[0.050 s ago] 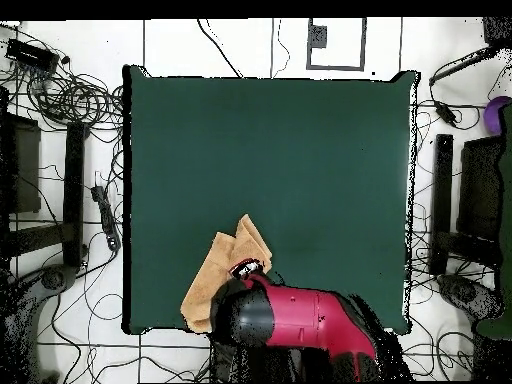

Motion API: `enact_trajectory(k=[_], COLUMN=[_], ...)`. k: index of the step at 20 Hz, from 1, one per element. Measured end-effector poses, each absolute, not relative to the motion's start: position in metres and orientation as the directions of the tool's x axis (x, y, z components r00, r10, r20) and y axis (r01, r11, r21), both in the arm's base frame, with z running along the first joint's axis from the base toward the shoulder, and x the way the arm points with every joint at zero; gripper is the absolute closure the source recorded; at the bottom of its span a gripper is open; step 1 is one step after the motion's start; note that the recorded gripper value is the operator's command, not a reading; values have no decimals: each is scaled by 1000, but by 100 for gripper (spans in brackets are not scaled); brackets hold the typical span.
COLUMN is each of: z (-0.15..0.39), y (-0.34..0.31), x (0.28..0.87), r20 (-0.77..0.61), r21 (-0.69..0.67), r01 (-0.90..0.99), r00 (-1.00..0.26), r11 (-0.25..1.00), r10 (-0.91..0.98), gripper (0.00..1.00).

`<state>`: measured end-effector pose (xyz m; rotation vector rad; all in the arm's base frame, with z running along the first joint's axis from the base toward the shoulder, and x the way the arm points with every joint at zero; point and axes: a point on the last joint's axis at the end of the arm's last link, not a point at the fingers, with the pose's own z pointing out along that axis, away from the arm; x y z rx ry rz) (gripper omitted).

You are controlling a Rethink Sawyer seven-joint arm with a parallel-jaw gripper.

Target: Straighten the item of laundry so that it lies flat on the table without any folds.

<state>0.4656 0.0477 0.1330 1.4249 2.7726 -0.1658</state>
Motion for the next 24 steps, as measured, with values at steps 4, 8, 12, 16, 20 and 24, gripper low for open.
enact_trajectory(k=[4, 8, 12, 16, 20, 24], z=[90, 59, 29, 11, 1, -19], y=[49, 57, 68, 78, 79, 79], x=[458, 449, 434, 418, 409, 397], r20=[-88, -82, -58, -23, -5, 4], r21=[-40, -13, -2, -19, -29, -29], r01=[773, 752, 732, 720, 717, 711], r00=[-633, -658, -680, -694, -697, -703], r11=[633, 660, 681, 693, 697, 702], r10=[769, 748, 731, 720, 717, 712], gripper=[0, 0, 0, 0, 0, 0])
